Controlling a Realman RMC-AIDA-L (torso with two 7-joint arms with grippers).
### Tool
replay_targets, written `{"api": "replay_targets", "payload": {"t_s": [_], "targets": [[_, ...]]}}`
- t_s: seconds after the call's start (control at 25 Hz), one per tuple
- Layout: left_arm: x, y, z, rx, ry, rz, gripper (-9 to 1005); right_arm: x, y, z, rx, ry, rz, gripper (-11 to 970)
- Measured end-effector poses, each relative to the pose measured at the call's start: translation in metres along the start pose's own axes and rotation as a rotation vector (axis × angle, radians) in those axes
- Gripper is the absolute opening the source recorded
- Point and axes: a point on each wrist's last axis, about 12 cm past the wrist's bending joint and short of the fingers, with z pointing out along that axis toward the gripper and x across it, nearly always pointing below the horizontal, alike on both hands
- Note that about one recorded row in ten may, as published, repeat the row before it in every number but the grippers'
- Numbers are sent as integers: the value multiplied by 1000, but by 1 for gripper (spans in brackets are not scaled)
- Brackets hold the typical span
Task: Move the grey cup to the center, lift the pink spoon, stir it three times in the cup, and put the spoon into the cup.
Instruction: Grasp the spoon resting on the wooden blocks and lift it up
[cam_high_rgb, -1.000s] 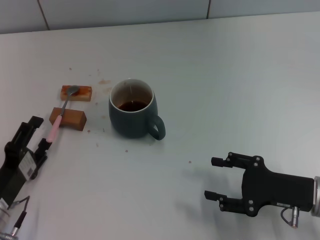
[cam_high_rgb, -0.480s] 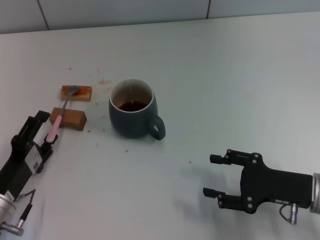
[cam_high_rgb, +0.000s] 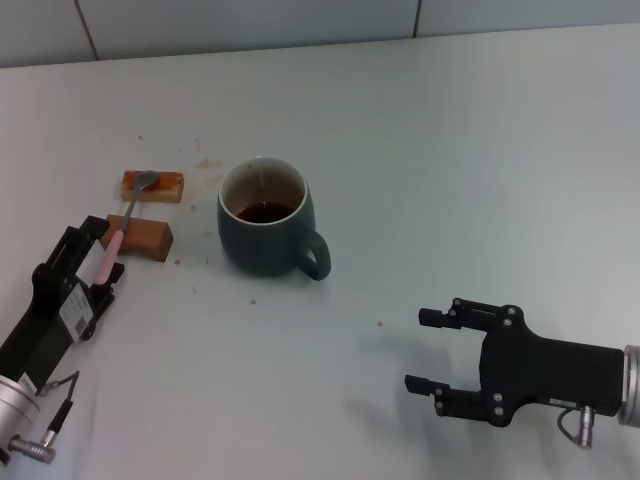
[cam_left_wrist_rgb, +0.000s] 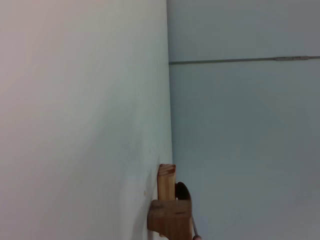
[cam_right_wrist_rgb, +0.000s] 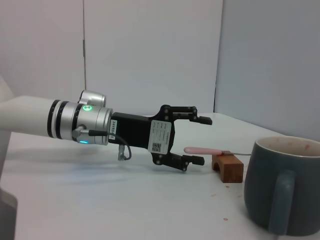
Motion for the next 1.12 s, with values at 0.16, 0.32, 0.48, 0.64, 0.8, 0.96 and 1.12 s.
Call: {"api": "replay_targets", "payload": {"t_s": [0.16,0.32,0.48,0.64,0.8,0.96,1.12], "targets": [[0,0,1,-4,1,1,807,0,0,0,0,-1,1,715],[0,0,3,-5,4,3,806,0,1,0,0,-3,3,715],[0,-1,6,-4,7,3,807,0,1,0,-1,-4,3,715],[0,-1,7,-6,9,3,806,0,1,0,-2,-5,5,715],[2,0,7,-15,6,-6,803,0,2,1,-3,-6,6,715],[2,-1,10,-16,9,-5,801,0,2,1,-4,-7,6,715],[3,1,10,-27,8,-14,798,0,2,1,-4,-7,6,715]]}}
